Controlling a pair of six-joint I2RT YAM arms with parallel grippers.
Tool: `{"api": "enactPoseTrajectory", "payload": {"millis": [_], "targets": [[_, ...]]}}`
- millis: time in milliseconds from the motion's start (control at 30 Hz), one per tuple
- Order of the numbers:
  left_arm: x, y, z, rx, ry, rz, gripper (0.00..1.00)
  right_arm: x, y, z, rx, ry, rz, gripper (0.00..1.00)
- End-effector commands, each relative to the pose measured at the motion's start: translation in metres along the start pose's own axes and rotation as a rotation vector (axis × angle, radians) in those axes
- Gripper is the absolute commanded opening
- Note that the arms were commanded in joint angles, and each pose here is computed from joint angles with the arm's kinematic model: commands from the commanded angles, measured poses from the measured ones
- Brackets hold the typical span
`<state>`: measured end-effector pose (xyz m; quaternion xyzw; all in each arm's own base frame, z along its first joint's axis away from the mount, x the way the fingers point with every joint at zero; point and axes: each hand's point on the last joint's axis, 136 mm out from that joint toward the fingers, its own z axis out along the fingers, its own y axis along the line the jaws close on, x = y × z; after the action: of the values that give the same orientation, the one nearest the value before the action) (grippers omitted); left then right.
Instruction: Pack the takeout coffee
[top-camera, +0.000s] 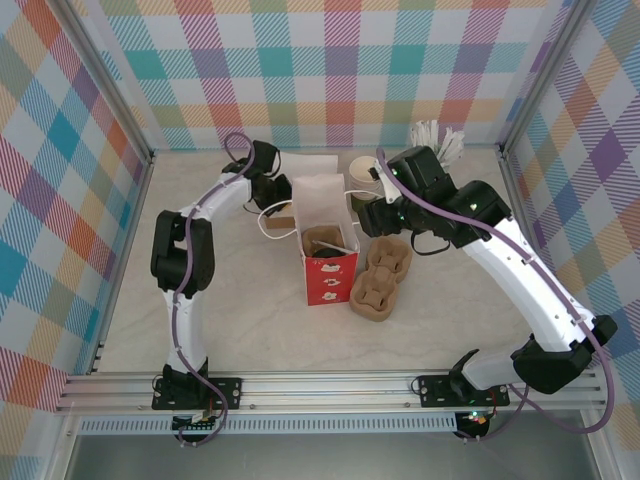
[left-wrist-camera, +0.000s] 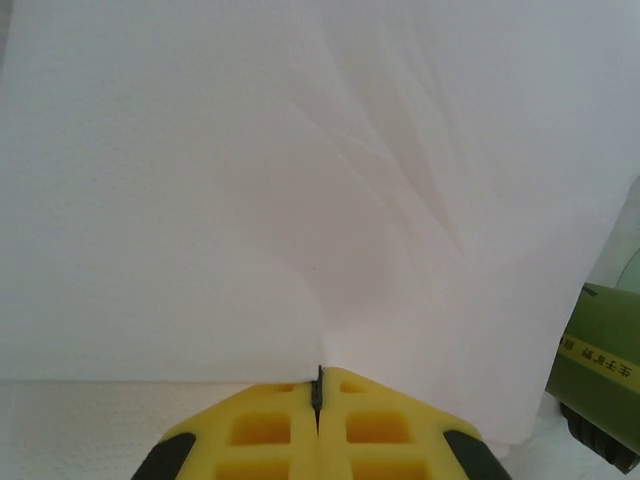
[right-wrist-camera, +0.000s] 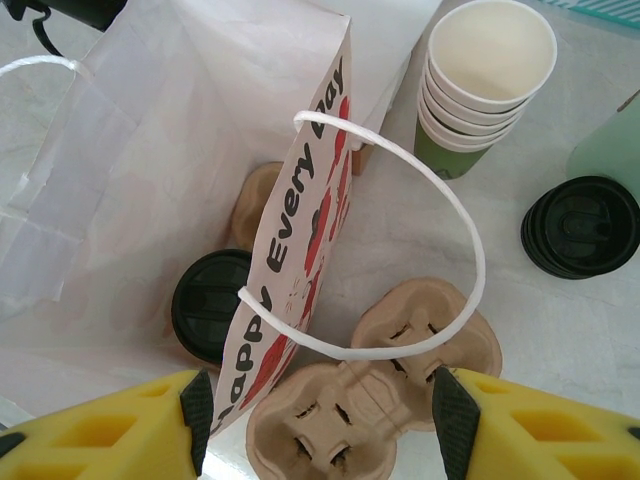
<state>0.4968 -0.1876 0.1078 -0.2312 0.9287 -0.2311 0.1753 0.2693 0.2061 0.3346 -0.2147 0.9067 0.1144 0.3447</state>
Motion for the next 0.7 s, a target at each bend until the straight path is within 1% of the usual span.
{"api": "enactPoseTrajectory", "payload": {"millis": [0, 167, 333, 500, 667], "targets": [[-0.027, -0.025, -0.058, 0.051, -0.134, 0.085, 0.00, -0.004, -0.007, -0.014, 0.020, -0.050, 0.015, 0.61], [-0.050, -0.033, -0.108, 0.092, -0.249, 0.165, 0.00, -0.005, -0.009, -0.020, 0.022, -0.074, 0.012, 0.62], [-0.061, -0.038, -0.166, 0.100, -0.362, 0.304, 0.00, -0.008, -0.006, -0.024, -0.001, -0.097, -0.009, 0.62], [-0.056, -0.043, -0.219, 0.108, -0.460, 0.447, 0.00, -0.014, 0.002, -0.032, -0.045, -0.135, -0.040, 0.63], [-0.041, -0.056, -0.273, 0.180, -0.535, 0.547, 0.00, -0.029, 0.017, -0.043, -0.127, -0.181, -0.102, 0.65]]}}
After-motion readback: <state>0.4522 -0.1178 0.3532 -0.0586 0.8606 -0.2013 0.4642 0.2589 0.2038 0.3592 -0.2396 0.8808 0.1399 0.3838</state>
